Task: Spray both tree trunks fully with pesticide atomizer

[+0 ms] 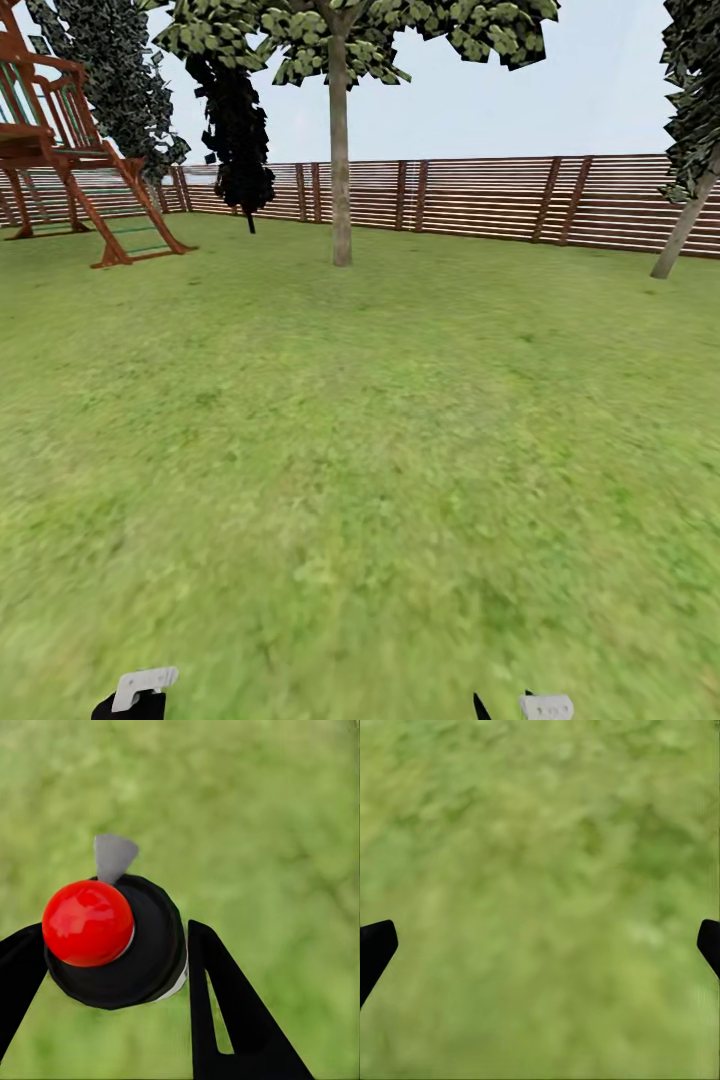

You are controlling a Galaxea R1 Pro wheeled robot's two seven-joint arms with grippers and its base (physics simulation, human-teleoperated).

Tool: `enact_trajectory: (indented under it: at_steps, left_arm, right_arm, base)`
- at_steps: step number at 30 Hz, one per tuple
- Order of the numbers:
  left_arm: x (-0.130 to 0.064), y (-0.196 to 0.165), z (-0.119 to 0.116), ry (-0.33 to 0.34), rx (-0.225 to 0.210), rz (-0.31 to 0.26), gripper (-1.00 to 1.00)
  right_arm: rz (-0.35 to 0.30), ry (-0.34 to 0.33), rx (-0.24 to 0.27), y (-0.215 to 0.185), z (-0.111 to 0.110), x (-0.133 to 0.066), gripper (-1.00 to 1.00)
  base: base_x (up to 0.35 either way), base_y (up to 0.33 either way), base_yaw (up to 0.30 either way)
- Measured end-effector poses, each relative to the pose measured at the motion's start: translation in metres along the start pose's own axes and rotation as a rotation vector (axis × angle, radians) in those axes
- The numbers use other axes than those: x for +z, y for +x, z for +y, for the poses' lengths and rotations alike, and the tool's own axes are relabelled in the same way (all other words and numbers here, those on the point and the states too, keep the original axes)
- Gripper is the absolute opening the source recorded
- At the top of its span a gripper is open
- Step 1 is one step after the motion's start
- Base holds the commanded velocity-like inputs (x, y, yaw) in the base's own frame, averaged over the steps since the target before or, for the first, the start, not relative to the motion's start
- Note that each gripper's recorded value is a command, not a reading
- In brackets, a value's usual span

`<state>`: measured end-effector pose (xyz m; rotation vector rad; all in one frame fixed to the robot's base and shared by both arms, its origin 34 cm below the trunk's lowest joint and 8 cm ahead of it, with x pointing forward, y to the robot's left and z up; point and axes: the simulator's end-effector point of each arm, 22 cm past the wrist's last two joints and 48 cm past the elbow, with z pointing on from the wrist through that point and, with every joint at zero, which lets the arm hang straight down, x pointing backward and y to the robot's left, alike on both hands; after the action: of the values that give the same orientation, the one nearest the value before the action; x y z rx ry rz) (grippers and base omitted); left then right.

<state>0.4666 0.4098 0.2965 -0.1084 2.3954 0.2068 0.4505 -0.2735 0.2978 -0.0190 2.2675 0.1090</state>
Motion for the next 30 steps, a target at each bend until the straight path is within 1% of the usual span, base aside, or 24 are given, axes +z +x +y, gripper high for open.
enact_trajectory:
  at_steps: [14,20,26,30]
  left_arm:
    - [0.0,0.0001,-0.0003,0.0,0.0,0.0,-1.0]
    - [0.0,0.0001,-0.0002,0.0,0.0,0.0,-1.0]
    - [0.0,0.0001,-0.0003,0.001,0.0,0.0,-1.0]
    - [0.0,0.0001,-0.0004,0.001,0.0,0.0,-1.0]
  right_arm:
    - [-0.002,0.0,-0.005,-0.001,-0.0009,0.0001,1.0]
    - [-0.002,0.002,-0.003,-0.0005,-0.0004,0.0001,1.0]
    - [-0.002,0.003,-0.003,-0.0007,-0.0007,0.0001,1.0]
    - [-0.002,0.002,-0.002,-0.0005,-0.0004,0.0001,1.0]
  base:
    - [0.338,0.0,0.012]
    - [0.305,0.0,0.246]
    - [0.042,0.0,0.274]
    - [0.249,0.0,0.182]
